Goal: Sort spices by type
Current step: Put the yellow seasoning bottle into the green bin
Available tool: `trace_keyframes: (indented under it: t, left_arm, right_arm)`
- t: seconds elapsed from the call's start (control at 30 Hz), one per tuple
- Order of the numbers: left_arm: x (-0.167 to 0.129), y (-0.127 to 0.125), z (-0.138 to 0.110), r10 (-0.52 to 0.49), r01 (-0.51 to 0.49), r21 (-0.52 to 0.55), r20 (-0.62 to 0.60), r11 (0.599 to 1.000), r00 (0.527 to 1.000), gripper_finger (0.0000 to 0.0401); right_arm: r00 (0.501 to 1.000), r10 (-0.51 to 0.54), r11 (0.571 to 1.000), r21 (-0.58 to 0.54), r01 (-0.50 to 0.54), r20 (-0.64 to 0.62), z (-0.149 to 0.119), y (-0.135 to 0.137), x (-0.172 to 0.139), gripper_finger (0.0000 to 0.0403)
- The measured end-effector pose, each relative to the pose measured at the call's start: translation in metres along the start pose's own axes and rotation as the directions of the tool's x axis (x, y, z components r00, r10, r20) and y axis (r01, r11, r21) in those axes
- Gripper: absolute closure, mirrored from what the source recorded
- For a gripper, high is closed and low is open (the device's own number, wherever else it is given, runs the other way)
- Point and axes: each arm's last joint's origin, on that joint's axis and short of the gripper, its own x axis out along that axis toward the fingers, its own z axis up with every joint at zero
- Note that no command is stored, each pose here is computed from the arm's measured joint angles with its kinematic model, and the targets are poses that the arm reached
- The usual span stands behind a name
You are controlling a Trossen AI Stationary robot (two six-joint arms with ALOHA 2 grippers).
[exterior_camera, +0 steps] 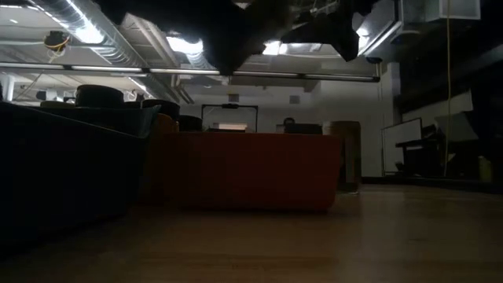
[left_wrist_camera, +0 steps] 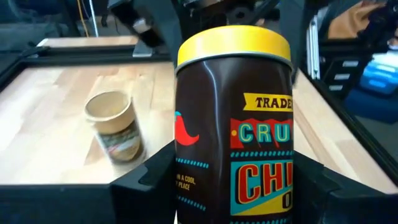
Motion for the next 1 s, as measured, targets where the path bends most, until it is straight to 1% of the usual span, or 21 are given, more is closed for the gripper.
trace_keyframes:
  t: [0.17,0.33,0.4,0.53,0.67,0.83,0.9,1.0]
  left_arm:
    - [-0.039,0.002,0.01,0.03,-0.028,0.018,-0.072,0.999,0.997,0.0213]
    - [-0.084,0.004,0.016,0.051,-0.05,0.008,-0.128,0.999,0.99,0.021]
    - [-0.102,0.005,0.016,0.054,-0.057,-0.015,-0.149,0.998,0.987,0.0207]
    - [-0.136,0.007,0.01,0.078,-0.103,-0.105,-0.221,0.989,0.972,0.021]
    - [-0.163,0.011,0.0,0.15,-0.209,-0.168,-0.309,0.963,0.939,0.0211]
    - [-0.19,0.015,-0.013,0.262,-0.359,-0.203,-0.387,0.911,0.884,0.0209]
    - [-0.195,0.015,-0.019,0.273,-0.385,-0.245,-0.389,0.89,0.88,0.021]
    - [-0.198,0.013,-0.034,0.26,-0.39,-0.314,-0.384,0.865,0.886,0.0209]
  right_arm:
    - [1.0,-0.001,0.997,-0.08,0.003,0.021,0.003,0.001,-0.002,0.0139]
    - [0.995,-0.074,0.987,-0.136,0.083,0.07,0.004,-0.002,-0.002,0.0139]
    - [0.994,-0.082,0.983,-0.157,0.094,0.078,0.004,-0.002,-0.002,0.0139]
    - [0.993,-0.086,0.978,-0.185,0.099,0.08,0.004,-0.002,-0.002,0.0139]
    - [0.993,-0.087,0.977,-0.187,0.1,0.079,0.004,-0.002,-0.002,0.0139]
    - [0.993,-0.087,0.977,-0.188,0.1,0.078,0.004,-0.002,-0.002,0.0139]
    - [0.993,-0.087,0.977,-0.188,0.1,0.077,0.004,-0.002,-0.002,0.0139]
    - [0.993,-0.086,0.977,-0.189,0.099,0.077,0.004,-0.002,-0.002,0.0139]
